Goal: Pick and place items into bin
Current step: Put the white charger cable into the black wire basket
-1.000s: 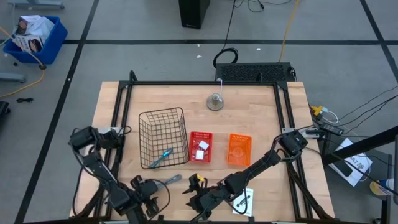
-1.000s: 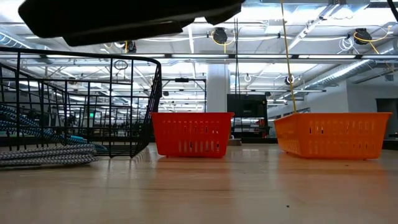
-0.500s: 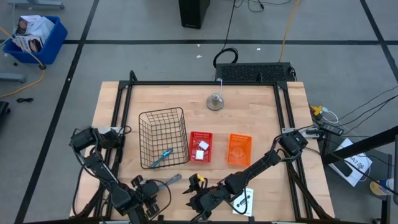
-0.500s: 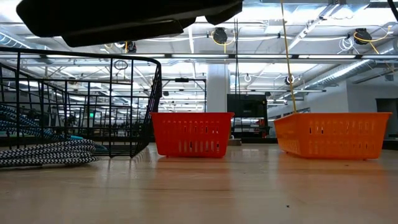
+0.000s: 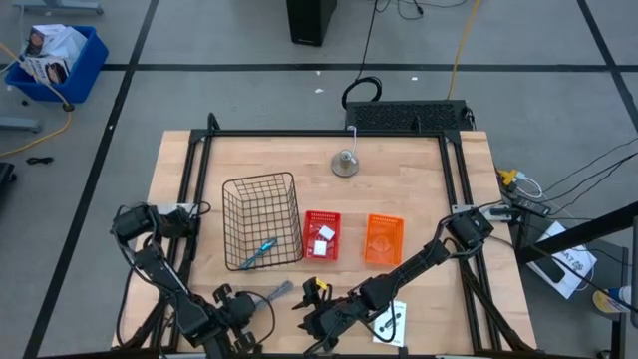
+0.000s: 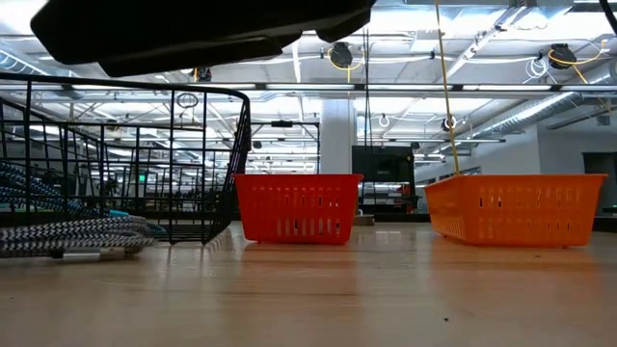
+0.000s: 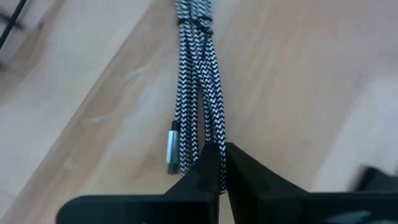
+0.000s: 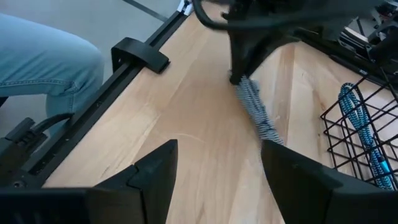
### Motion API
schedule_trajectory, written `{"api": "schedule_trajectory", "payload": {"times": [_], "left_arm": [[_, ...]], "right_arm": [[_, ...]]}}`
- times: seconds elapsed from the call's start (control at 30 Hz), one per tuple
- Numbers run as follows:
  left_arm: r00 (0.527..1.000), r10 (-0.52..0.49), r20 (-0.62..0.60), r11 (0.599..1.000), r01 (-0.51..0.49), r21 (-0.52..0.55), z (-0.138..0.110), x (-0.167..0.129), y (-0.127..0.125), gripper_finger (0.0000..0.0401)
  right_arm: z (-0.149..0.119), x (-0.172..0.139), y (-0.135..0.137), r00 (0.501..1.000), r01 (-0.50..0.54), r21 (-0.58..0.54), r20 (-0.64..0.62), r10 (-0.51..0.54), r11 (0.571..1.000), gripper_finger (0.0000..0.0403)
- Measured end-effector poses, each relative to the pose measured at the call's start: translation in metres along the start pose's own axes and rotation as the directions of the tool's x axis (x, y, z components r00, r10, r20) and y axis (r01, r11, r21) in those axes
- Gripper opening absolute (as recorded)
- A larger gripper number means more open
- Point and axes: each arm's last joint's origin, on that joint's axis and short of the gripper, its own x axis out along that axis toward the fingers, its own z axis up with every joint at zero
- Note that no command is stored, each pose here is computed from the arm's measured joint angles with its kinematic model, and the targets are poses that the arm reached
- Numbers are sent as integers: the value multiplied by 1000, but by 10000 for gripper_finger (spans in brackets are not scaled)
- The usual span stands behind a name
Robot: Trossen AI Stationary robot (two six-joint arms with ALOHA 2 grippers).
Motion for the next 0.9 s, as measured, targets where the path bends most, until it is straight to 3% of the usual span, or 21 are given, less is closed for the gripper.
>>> {"api": "schedule_trajectory", "payload": {"times": [0.37,0.7,0.77,0.9], "left_arm": [[988,-118,95,989,108,99,13,-29,-30,7],[979,-129,156,979,102,174,25,-54,-44,8],[979,-106,172,980,74,183,28,-60,-44,13],[979,-55,196,978,14,207,35,-68,-42,7]], "right_arm": [[0,1,-3,1000,5,13,-2,-5,1000,224],[-5,-3,9,998,-11,-44,-55,9,999,224],[-4,-7,17,998,29,-93,-55,-34,995,223],[-1,-15,29,974,213,-198,-38,-224,957,215]]}}
